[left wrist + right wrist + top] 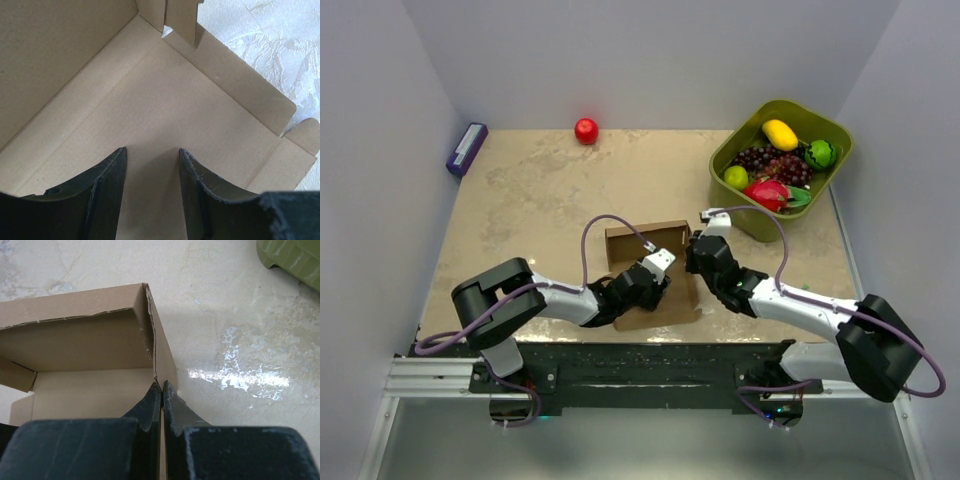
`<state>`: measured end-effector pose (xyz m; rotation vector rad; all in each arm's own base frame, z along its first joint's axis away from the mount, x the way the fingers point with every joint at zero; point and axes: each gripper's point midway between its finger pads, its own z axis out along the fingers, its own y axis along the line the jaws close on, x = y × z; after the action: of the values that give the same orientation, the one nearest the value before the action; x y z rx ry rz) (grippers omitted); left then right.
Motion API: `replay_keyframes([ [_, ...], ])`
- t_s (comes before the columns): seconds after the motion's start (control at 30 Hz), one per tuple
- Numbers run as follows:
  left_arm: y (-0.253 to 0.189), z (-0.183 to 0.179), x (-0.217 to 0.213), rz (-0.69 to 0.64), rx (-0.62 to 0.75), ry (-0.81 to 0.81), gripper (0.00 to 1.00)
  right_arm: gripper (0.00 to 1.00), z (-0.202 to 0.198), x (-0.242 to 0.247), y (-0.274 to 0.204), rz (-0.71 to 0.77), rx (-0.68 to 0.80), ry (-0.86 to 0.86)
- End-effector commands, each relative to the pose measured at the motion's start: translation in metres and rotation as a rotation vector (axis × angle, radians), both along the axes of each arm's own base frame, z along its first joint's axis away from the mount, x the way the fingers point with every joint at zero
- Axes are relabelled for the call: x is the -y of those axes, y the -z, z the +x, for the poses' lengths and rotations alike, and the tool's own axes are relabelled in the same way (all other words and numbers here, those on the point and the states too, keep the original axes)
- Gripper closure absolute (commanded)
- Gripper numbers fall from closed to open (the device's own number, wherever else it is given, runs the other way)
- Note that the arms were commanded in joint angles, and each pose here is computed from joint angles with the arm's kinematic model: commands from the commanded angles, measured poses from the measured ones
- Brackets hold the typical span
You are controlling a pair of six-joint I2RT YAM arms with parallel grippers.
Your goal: Fold the paper box
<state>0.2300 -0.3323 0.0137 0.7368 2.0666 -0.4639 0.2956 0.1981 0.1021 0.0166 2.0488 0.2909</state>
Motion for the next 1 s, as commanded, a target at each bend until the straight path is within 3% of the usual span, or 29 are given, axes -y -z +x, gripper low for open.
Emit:
replay_keyframes([
  [0.0,0.043,-0.018,-0.026,0.127,-0.113,-0.019,0.50,1.00,-0.011,-0.012,0.012,0.050,-0.035,0.006],
  [0.17,0.050,-0.019,-0.033,0.160,-0.118,-0.026,0.50,0.98,-0.018,-0.009,0.014,0.056,-0.059,0.013],
  [0.3,0.055,-0.020,-0.039,0.183,-0.121,-0.037,0.50,0.71,-0.019,-0.006,-0.004,0.061,-0.052,0.016],
  [0.33,0.056,-0.021,-0.040,0.188,-0.122,-0.038,0.51,0.58,-0.019,-0.002,-0.010,0.048,-0.051,0.027],
  [0.4,0.058,-0.022,-0.043,0.198,-0.124,-0.041,0.51,0.43,-0.018,0.002,-0.031,0.054,-0.015,0.030],
  [0.5,0.060,-0.022,-0.045,0.205,-0.124,-0.041,0.51,0.33,-0.018,0.013,-0.061,0.054,0.035,0.044],
  [0.67,0.059,-0.023,-0.048,0.206,-0.120,-0.045,0.51,0.33,-0.008,0.043,-0.082,0.063,0.066,0.107],
  [0.83,0.057,-0.023,-0.047,0.198,-0.119,-0.042,0.52,0.38,0.008,0.056,-0.051,0.025,0.021,0.132],
  [0.97,0.057,-0.024,-0.048,0.199,-0.120,-0.039,0.52,0.41,0.013,0.034,-0.028,0.015,-0.008,0.023],
])
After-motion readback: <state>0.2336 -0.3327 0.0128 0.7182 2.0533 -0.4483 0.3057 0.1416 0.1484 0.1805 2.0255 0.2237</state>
